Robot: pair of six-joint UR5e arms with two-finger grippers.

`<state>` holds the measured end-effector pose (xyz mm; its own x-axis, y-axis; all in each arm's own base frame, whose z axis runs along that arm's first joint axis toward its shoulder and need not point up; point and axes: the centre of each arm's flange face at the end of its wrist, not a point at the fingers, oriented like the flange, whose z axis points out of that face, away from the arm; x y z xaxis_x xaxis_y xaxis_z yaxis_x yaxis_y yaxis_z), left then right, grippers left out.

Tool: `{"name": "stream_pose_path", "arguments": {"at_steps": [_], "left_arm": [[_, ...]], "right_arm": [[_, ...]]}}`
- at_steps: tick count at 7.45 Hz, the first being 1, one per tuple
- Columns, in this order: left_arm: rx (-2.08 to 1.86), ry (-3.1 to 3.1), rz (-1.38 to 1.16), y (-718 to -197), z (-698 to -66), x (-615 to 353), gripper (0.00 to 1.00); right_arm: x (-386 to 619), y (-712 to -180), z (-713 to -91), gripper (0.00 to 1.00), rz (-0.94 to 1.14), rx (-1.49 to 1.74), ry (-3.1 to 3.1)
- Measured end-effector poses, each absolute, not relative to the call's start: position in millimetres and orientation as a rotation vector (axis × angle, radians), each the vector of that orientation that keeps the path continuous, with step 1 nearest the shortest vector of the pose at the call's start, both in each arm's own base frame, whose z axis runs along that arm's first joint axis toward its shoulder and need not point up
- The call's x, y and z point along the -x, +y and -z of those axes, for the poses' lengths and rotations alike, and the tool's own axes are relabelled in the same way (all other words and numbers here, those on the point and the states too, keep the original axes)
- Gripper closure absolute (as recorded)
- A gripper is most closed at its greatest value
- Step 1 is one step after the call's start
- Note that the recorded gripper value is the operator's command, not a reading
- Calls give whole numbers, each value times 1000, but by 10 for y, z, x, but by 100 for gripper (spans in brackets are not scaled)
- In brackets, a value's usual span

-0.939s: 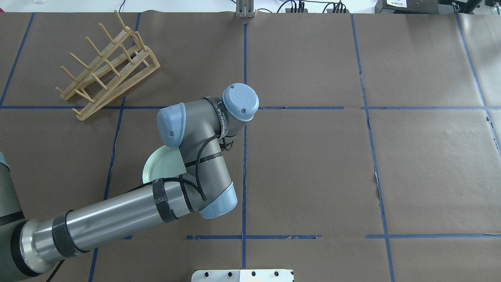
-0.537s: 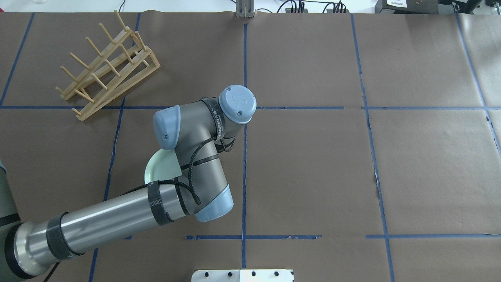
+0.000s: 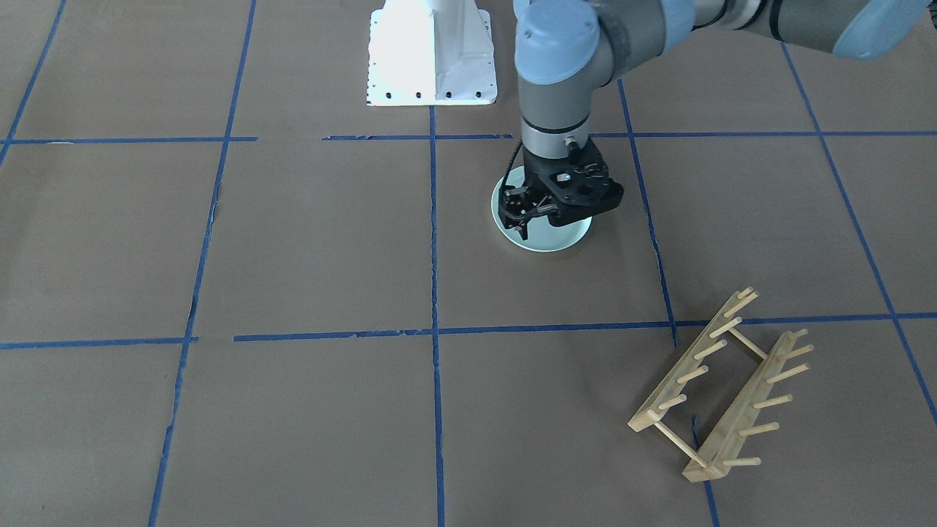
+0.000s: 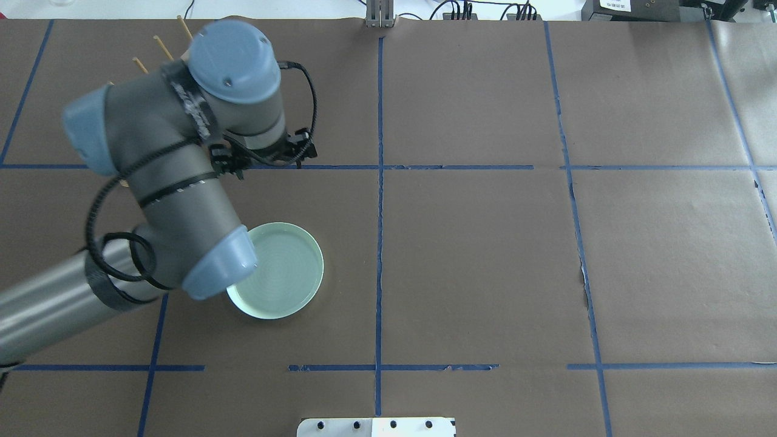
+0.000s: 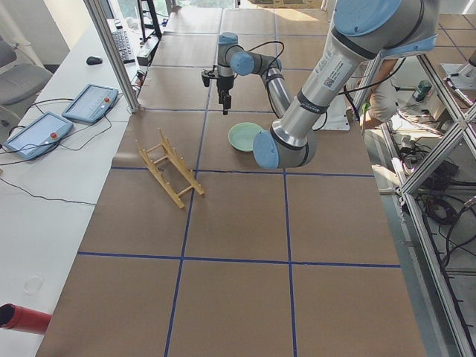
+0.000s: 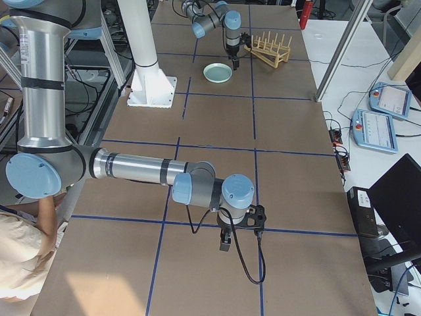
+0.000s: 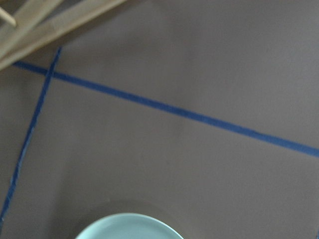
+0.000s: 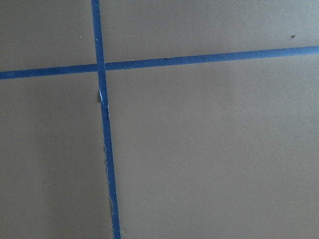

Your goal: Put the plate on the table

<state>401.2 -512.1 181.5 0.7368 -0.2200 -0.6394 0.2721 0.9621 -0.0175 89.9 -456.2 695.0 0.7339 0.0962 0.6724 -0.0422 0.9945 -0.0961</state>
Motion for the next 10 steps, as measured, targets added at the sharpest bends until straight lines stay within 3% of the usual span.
{"name": "stream_pose_path", "arguments": {"at_steps": [2, 4, 7, 10], "left_arm": [[-161, 706, 65, -5749, -2367, -2486, 0], [-203, 657, -141, -6098, -3598, -761, 0], [-156, 699, -183, -5725, -5575, 701, 0], [-70, 745, -131, -5194, -6389, 850, 0]], "right_arm": [[-899, -4561, -6954, 0, -76, 77, -743], [-899, -4561, -6954, 0, -76, 77, -743], [-899, -4561, -6953, 0, -76, 77, -743], [-899, -4562, -6951, 0, -76, 76, -743]]}}
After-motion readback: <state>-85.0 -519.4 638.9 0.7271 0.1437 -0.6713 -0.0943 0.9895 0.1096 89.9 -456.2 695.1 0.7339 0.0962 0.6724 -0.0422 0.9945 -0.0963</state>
